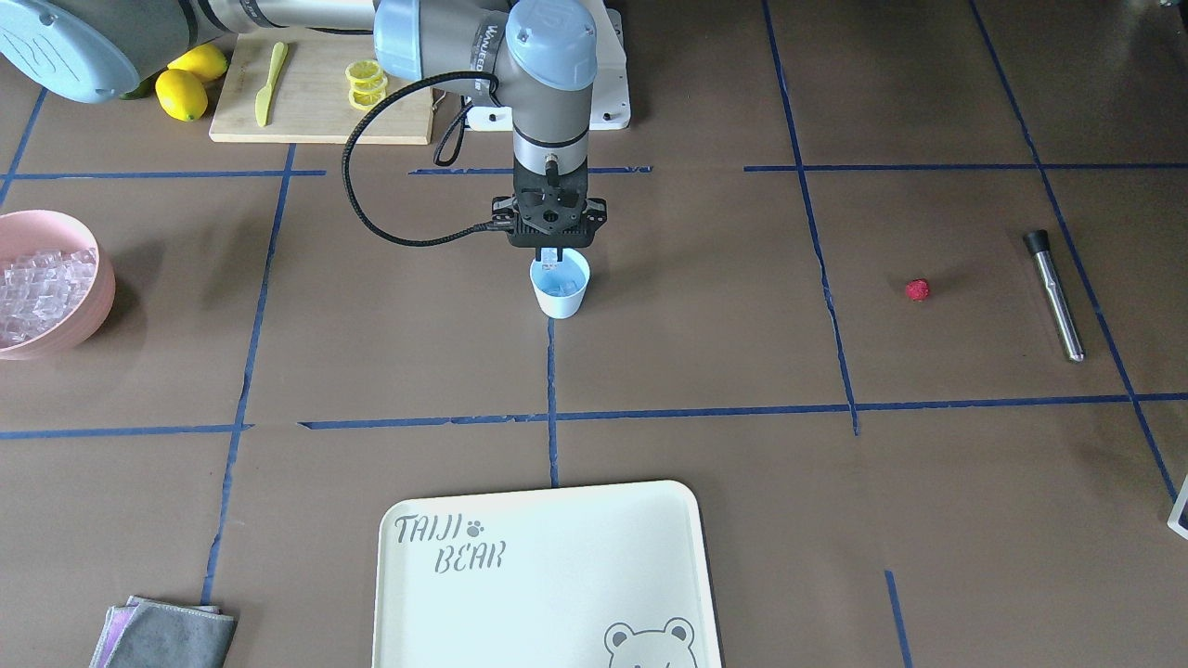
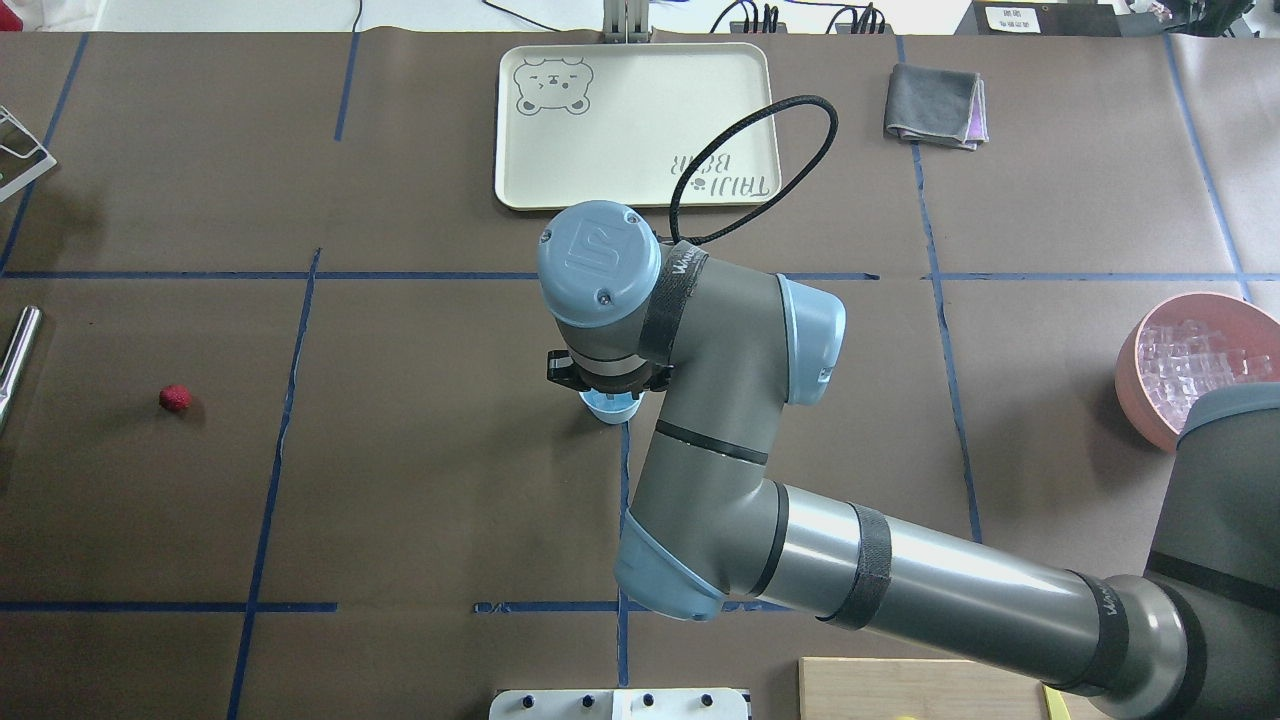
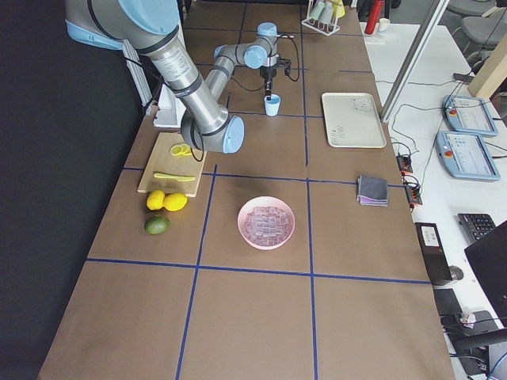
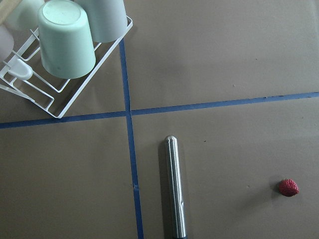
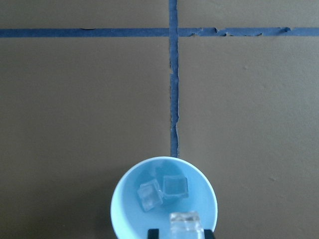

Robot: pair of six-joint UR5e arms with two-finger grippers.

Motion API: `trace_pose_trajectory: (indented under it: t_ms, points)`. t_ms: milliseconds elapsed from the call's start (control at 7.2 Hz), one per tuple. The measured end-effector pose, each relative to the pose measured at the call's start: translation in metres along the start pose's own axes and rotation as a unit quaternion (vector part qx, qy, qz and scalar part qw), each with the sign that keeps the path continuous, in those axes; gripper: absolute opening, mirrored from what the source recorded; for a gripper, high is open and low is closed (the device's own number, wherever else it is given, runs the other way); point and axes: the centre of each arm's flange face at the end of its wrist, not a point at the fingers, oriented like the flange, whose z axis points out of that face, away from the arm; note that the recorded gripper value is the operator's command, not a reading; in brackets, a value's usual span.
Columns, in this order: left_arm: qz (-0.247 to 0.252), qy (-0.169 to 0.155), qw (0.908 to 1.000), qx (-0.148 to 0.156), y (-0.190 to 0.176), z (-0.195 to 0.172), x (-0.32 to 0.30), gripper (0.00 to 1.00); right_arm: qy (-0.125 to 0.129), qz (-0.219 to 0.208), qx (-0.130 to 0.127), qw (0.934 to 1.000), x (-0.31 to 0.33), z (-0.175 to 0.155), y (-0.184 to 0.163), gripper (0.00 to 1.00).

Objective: Mash ice and strawberries in cup
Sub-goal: 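Lower into the cup and release the ice cube from the right gripper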

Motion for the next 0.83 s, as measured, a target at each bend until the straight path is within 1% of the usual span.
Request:
trace_pose_trajectory:
  t_ms: [139,278,417,834]
  points:
    - [0.0,0.0,1.0,0.0,0.0,0.0,0.0,1.0,-0.003,0.0,0.002,1.0,-0.0008,-0.0008,-0.0004,0.64]
    - [0.0,0.0,1.0,0.0,0.0,0.0,0.0,1.0,-0.005,0.0,0.002,1.0,-0.0012,-0.0012,-0.0007,0.66]
    - [0.0,0.0,1.0,0.0,0.0,0.0,0.0,1.0,-0.005,0.001,0.002,1.0,-0.0013,-0.0007,-0.0008,1.0]
    - [0.001,0.0,1.0,0.001,-0.0009,-0.0005,0.0005,1.0,-0.006,0.009,0.004,0.9999,-0.0017,-0.0012,-0.0011,1.0]
